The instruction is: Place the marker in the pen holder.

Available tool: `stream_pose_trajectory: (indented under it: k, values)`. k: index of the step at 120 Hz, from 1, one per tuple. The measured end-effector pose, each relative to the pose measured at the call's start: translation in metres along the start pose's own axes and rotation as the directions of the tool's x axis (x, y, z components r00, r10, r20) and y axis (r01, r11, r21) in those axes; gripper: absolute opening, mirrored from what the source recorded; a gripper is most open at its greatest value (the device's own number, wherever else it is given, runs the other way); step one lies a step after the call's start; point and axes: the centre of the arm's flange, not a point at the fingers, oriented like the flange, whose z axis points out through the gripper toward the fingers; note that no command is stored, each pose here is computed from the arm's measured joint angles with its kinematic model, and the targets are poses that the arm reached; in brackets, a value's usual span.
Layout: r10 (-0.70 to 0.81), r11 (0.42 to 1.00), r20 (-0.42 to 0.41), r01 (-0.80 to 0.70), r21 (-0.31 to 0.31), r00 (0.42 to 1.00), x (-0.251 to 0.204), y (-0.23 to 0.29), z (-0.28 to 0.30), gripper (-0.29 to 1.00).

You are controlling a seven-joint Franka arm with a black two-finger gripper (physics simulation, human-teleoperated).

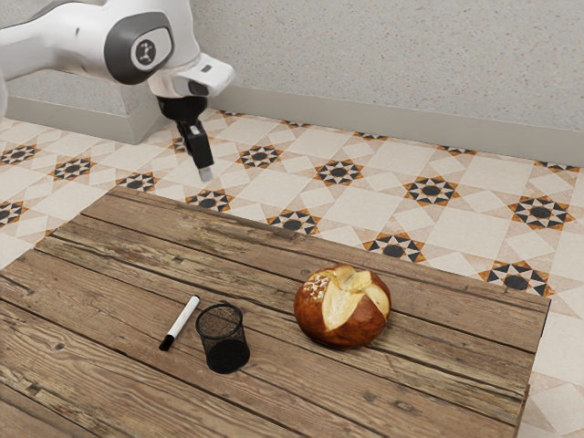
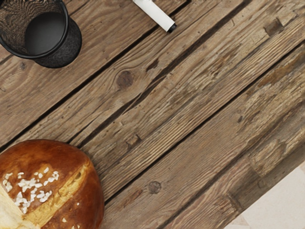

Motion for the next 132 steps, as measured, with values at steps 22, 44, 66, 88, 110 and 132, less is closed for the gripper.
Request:
stream_pose_trajectory:
  k: [22,44,66,88,110,132]
  values:
    - [0.042,0.999,-0.005,-0.042,0.006,0.999,-0.003,-0.005,-0.001,0.70]
    - [-0.051,0.998,0.014,0.051,-0.035,0.999,-0.030,-0.005,0.014,0.70]
    - [-0.241,0.969,0.081,0.244,-0.036,0.967,-0.075,-0.015,0.097,0.70]
    - [-0.397,0.917,0.066,0.399,-0.014,0.915,-0.074,-0.026,0.157,0.70]
    - [-0.493,0.870,0.047,0.494,-0.011,0.869,-0.058,-0.010,0.188,0.45]
    - [-0.609,0.791,0.065,0.611,-0.015,0.790,-0.074,-0.017,0.232,0.32]
